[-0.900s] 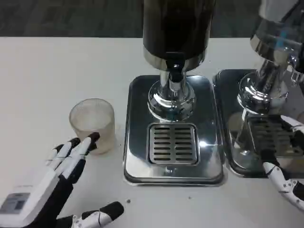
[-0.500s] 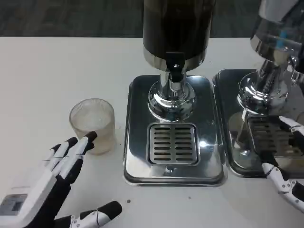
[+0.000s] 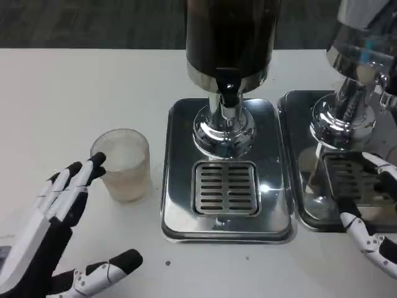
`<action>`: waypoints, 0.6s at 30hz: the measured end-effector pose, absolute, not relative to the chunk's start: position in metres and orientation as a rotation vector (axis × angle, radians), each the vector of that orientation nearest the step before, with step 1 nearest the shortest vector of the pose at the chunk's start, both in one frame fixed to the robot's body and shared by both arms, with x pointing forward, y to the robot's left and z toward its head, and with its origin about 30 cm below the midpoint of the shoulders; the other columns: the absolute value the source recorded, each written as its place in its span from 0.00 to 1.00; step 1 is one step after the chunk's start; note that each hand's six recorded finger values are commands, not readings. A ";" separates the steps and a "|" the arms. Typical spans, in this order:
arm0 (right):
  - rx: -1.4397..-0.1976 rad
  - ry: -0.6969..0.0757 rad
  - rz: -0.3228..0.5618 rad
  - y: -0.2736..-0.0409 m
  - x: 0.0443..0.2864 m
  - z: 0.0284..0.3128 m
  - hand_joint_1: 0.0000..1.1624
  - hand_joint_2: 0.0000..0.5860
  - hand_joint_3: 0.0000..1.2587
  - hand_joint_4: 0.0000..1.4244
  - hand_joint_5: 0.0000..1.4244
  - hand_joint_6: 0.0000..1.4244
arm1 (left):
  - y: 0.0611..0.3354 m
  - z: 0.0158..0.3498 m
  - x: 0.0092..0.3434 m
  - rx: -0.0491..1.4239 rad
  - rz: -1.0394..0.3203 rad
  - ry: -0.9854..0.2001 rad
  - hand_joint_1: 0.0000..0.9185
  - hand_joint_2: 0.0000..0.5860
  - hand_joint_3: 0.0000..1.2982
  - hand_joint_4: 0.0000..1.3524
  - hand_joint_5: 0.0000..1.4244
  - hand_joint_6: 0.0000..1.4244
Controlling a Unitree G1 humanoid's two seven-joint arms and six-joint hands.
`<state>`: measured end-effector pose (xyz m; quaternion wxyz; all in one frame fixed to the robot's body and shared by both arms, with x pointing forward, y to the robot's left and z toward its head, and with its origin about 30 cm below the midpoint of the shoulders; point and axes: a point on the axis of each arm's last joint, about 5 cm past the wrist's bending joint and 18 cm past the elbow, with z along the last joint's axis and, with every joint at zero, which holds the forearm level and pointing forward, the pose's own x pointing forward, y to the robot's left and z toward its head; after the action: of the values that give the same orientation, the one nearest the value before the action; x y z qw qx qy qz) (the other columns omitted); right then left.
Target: Grasp the cup under the faucet to collect the drink, then remove the cup.
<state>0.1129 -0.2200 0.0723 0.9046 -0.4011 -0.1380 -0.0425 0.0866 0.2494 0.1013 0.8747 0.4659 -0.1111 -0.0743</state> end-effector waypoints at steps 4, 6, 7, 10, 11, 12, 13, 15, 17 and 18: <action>-0.820 -0.282 -0.094 -0.215 0.113 0.072 0.32 0.67 0.22 0.18 0.20 0.30 | 0.257 0.102 0.094 0.961 -0.121 -0.250 0.00 0.10 0.00 0.00 0.00 0.00; -0.820 -0.280 -0.095 -0.213 0.111 0.072 0.32 0.67 0.22 0.18 0.20 0.30 | 0.261 0.103 0.099 0.953 -0.093 -0.262 0.00 0.10 0.00 0.00 0.00 0.00; -0.820 -0.281 -0.095 -0.212 0.111 0.072 0.32 0.67 0.22 0.18 0.20 0.30 | 0.262 0.104 0.101 0.950 -0.087 -0.268 0.00 0.10 0.00 0.00 0.00 0.00; -0.819 -0.285 -0.097 -0.211 0.111 0.073 0.32 0.67 0.22 0.18 0.20 0.30 | 0.264 0.104 0.107 0.941 -0.069 -0.277 0.00 0.09 0.00 0.00 0.00 0.00; -0.819 -0.286 -0.097 -0.211 0.110 0.073 0.32 0.67 0.22 0.19 0.21 0.30 | 0.265 0.104 0.109 0.939 -0.061 -0.279 0.00 0.09 0.00 0.00 0.00 0.00; -0.820 -0.287 -0.097 -0.211 0.110 0.073 0.32 0.67 0.22 0.19 0.21 0.30 | 0.266 0.104 0.112 0.930 -0.047 -0.284 0.00 0.09 0.00 0.00 0.00 0.00; -0.820 -0.287 -0.097 -0.211 0.110 0.073 0.32 0.67 0.22 0.19 0.21 0.31 | 0.267 0.104 0.114 0.929 -0.039 -0.288 0.00 0.09 0.00 0.00 0.00 0.00; -0.821 -0.286 -0.098 -0.210 0.111 0.073 0.32 0.67 0.22 0.19 0.21 0.31 | 0.270 0.104 0.122 0.925 -0.021 -0.289 0.00 0.09 0.00 0.00 0.00 0.00; -0.822 -0.286 -0.099 -0.210 0.111 0.073 0.32 0.67 0.22 0.19 0.21 0.31 | 0.273 0.103 0.128 0.919 -0.007 -0.280 0.00 0.08 0.00 0.00 0.00 0.00; -0.822 -0.287 -0.099 -0.210 0.111 0.073 0.32 0.67 0.22 0.19 0.21 0.31 | 0.275 0.102 0.132 0.913 0.001 -0.275 0.00 0.07 0.00 0.00 0.00 0.01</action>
<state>0.1113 -0.2103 0.0733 0.9055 -0.3981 -0.1387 -0.0480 0.1315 0.2747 0.1022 0.8886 0.4392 -0.1323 0.0003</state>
